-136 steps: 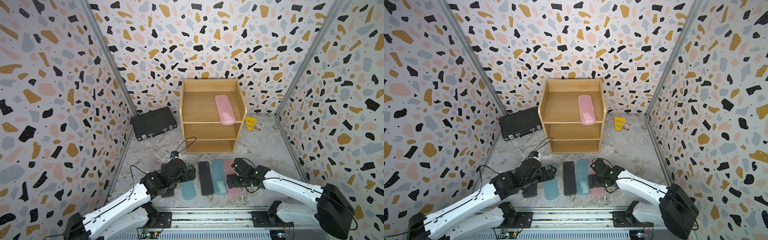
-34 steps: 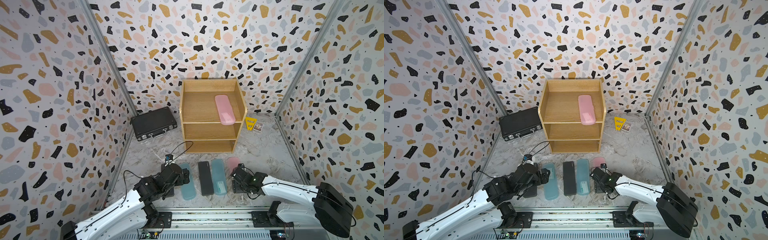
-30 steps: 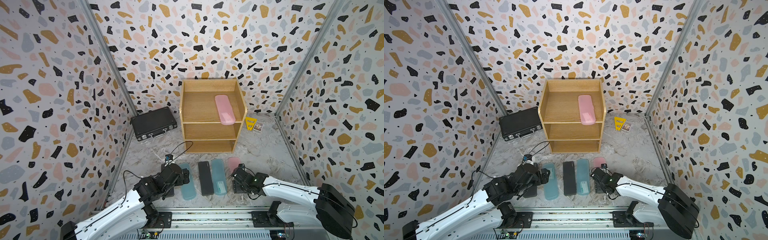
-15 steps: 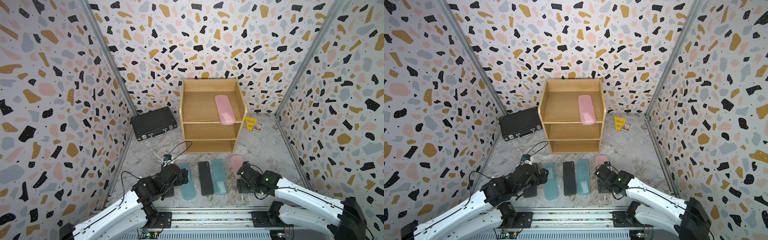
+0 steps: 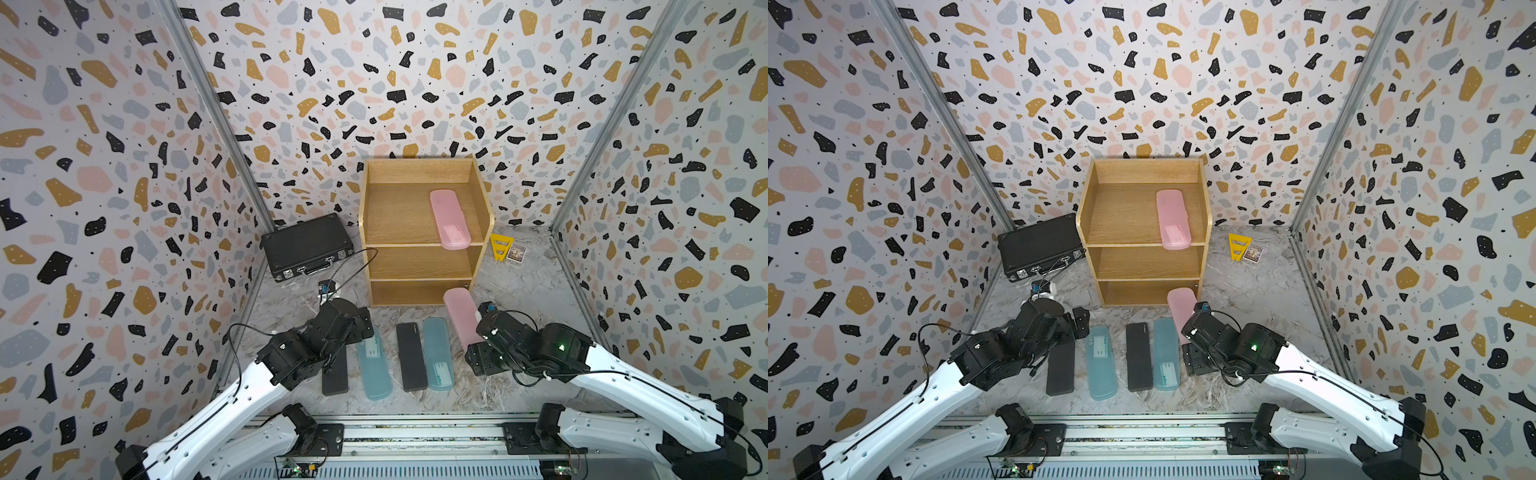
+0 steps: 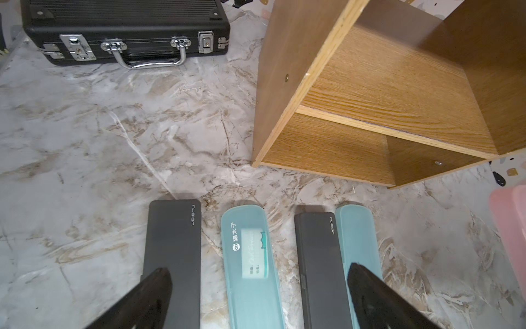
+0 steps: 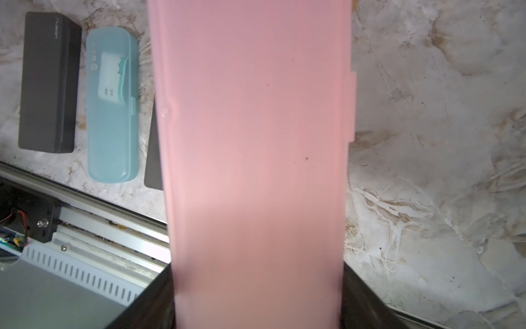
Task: Place the pencil cases on the shelf according to color
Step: Place the pencil case on the shelf.
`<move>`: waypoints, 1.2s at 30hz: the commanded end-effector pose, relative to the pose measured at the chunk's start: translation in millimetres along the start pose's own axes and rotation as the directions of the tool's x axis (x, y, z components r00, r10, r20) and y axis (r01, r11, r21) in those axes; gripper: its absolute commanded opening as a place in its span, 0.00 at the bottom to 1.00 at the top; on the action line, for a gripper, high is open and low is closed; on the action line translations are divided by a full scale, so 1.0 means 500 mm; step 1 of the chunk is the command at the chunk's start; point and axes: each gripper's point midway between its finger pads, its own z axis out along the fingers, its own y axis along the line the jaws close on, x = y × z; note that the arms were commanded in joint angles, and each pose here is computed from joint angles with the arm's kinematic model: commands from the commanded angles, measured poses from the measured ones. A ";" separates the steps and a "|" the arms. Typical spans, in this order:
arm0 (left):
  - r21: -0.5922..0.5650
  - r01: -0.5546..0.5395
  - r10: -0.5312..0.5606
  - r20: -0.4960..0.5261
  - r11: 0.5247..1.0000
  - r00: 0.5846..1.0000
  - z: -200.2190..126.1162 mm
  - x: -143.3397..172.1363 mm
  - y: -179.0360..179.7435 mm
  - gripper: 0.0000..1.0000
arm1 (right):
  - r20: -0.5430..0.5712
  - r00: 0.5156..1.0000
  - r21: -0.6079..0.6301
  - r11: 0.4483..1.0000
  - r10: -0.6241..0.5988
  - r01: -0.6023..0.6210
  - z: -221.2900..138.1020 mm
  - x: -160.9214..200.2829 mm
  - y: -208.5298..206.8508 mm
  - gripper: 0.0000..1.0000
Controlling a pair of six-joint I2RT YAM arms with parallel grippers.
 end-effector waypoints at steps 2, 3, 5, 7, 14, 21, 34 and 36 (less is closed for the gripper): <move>-0.003 -0.008 0.008 0.024 1.000 1.000 -0.015 -0.028 0.009 1.00 | 0.037 0.998 -0.036 0.998 -0.057 0.059 -0.045 -0.027 0.041 0.23; -0.008 -0.006 0.006 0.022 1.000 1.000 -0.016 -0.031 0.013 1.00 | 0.044 0.997 -0.043 0.997 -0.066 0.068 -0.056 -0.035 0.050 0.23; -0.014 -0.002 0.003 0.017 1.000 1.000 -0.019 -0.037 0.018 1.00 | 0.065 0.995 -0.057 0.995 -0.078 0.082 -0.074 -0.053 0.066 0.23; -0.027 -0.005 0.006 0.020 1.000 1.000 -0.023 -0.042 0.025 1.00 | 0.084 0.993 -0.072 0.993 -0.087 0.093 -0.093 -0.073 0.081 0.22; -0.048 0.003 -0.002 0.039 0.999 0.999 -0.043 -0.062 0.045 1.00 | 0.130 0.984 -0.094 0.986 -0.125 0.138 -0.142 -0.129 0.120 0.22; -0.052 0.007 -0.005 0.034 0.999 0.999 -0.047 -0.065 0.056 1.00 | 0.199 0.970 -0.113 0.980 -0.141 0.165 -0.200 -0.189 0.153 0.21; 0.011 0.025 -0.025 0.004 1.000 1.000 -0.044 -0.055 0.041 1.00 | 0.248 0.968 -0.119 0.990 -0.042 0.073 -0.198 -0.413 0.163 0.20; 0.021 0.025 -0.025 -0.003 0.999 1.000 -0.041 -0.051 0.038 1.00 | 0.263 0.965 -0.114 0.992 -0.017 0.049 -0.188 -0.443 0.164 0.19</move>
